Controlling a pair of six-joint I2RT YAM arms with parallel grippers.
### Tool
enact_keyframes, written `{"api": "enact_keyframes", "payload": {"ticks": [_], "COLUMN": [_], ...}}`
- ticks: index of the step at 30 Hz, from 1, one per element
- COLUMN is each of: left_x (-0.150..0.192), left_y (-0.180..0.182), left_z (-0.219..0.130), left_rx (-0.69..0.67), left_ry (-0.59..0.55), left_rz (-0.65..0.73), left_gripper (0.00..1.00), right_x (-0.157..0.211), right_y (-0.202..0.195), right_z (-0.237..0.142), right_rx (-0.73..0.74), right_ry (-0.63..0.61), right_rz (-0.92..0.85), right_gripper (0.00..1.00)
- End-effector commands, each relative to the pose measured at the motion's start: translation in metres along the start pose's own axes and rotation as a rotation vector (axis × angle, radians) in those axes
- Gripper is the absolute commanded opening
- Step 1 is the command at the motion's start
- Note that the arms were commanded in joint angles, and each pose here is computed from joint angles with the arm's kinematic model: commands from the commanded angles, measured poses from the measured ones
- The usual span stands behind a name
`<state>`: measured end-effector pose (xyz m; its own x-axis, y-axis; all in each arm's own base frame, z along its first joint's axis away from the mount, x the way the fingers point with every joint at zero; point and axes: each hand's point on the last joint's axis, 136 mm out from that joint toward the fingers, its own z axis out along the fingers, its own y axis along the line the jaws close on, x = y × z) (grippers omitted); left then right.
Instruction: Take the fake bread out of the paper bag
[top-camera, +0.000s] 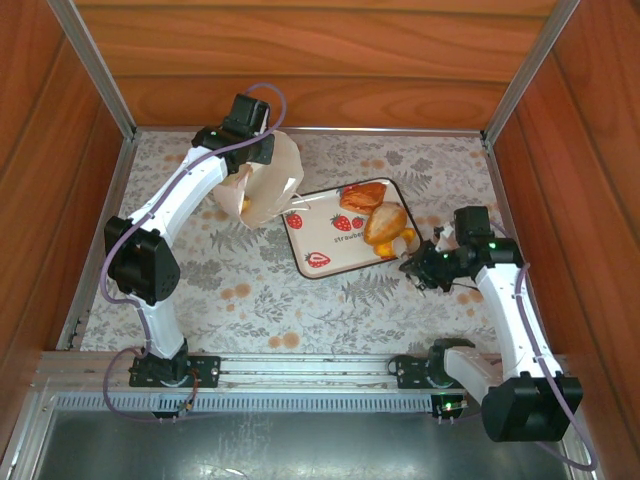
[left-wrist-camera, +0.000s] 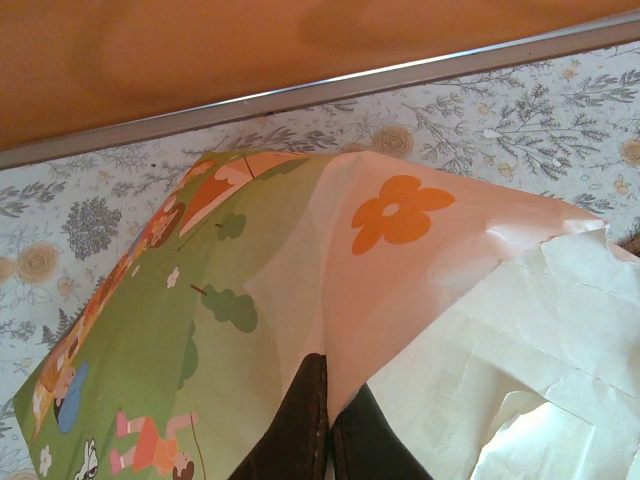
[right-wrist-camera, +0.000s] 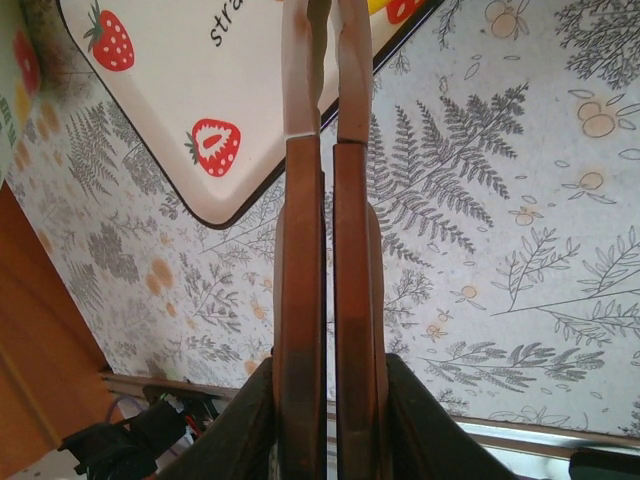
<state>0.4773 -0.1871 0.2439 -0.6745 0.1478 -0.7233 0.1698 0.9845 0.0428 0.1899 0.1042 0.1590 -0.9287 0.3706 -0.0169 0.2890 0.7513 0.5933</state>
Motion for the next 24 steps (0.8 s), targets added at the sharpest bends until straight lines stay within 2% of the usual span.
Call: {"api": "enact_keyframes", "payload": {"ticks": [1,24], "left_x": [-0.003,-0.004], "left_y": [0.003,0.002], "left_z": [-0.007,-0.006], "left_rx": [0.0,0.001], "left_ry": [-0.001,-0.002], "left_rz": [-0.013,-0.002], "left_gripper": [0.0,0.0], "right_x": [0.003,-0.018], "right_y": [0.013,0.042], "right_z": [0.008,0.044], "right_rx": [-0.045,-0.058], "right_ry": [0.034,0.091], "right_rz": [-0.012,-0.079], "right_gripper": [0.25,0.25]}}
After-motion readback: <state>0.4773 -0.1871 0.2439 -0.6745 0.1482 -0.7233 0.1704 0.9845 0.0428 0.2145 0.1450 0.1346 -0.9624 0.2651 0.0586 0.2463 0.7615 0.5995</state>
